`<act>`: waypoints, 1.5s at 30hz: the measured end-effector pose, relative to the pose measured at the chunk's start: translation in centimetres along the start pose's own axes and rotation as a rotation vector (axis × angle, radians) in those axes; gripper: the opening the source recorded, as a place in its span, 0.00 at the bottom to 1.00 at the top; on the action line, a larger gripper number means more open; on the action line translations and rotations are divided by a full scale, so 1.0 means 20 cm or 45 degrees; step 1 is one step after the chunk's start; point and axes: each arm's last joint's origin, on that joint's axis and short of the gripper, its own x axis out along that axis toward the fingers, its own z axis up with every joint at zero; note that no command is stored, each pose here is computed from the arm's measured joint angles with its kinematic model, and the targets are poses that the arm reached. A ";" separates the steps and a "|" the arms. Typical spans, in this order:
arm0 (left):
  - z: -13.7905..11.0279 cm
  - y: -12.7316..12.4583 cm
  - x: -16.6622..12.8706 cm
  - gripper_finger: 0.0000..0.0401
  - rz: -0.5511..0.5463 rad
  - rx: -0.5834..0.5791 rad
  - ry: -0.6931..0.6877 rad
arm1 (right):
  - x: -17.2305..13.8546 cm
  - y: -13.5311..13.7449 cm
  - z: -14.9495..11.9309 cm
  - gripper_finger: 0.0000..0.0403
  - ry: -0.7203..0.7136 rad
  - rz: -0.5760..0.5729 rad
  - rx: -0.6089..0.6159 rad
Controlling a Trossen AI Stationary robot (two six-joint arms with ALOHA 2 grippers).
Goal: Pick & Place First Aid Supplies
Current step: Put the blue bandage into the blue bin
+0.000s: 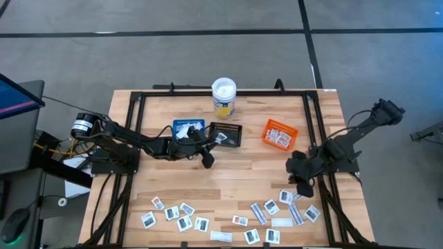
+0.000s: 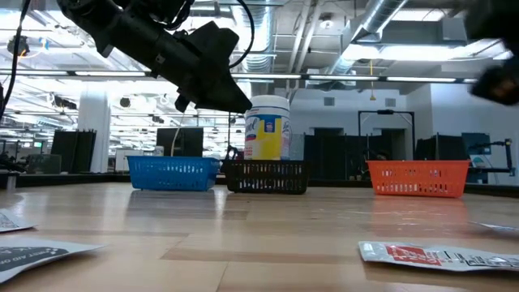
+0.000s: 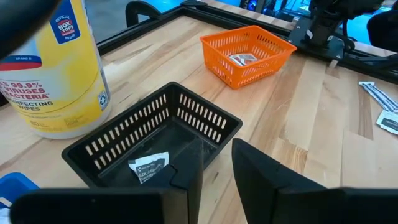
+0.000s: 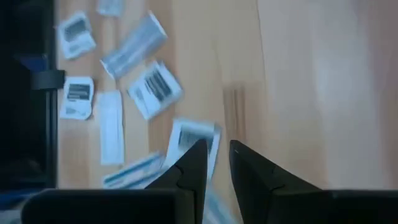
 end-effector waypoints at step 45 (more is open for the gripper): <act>-0.01 0.00 0.00 0.21 0.001 -0.002 0.006 | 0.44 0.14 -0.02 0.02 0.532 -0.256 -0.186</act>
